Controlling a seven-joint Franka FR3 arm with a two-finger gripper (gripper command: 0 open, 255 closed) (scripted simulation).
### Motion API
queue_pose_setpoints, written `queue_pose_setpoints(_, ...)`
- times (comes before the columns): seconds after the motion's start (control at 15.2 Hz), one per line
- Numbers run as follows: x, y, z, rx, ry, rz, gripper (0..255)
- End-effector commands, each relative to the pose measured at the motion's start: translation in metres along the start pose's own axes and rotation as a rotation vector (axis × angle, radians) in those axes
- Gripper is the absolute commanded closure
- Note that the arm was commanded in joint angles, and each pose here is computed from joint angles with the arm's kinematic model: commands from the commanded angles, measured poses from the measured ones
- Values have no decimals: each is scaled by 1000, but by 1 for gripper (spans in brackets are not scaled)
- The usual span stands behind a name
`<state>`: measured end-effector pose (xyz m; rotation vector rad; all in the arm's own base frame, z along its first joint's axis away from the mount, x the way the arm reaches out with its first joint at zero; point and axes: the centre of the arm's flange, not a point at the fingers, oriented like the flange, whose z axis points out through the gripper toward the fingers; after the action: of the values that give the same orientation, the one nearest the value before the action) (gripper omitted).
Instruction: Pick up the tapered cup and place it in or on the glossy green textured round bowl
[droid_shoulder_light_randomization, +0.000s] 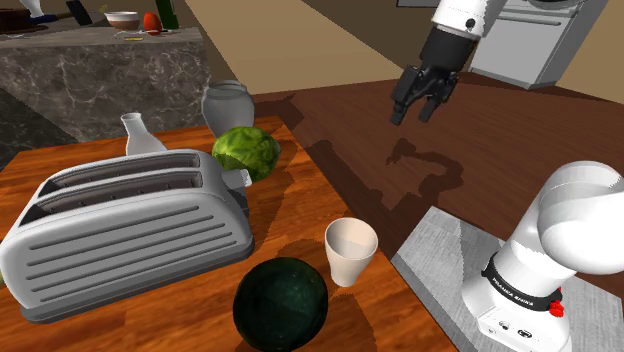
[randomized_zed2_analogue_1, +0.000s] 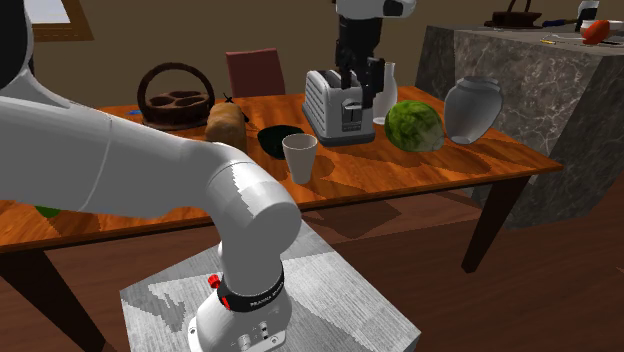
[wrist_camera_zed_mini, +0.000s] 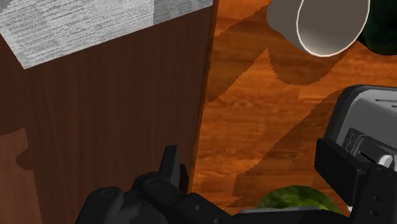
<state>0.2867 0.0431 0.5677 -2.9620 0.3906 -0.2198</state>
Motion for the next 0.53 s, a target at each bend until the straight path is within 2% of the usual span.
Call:
queue_pose_setpoints(0.0,-11,-14,20,-7,-2,16,0)
queue_pose_setpoints(0.46,-53,-63,87,-32,-13,67,0)
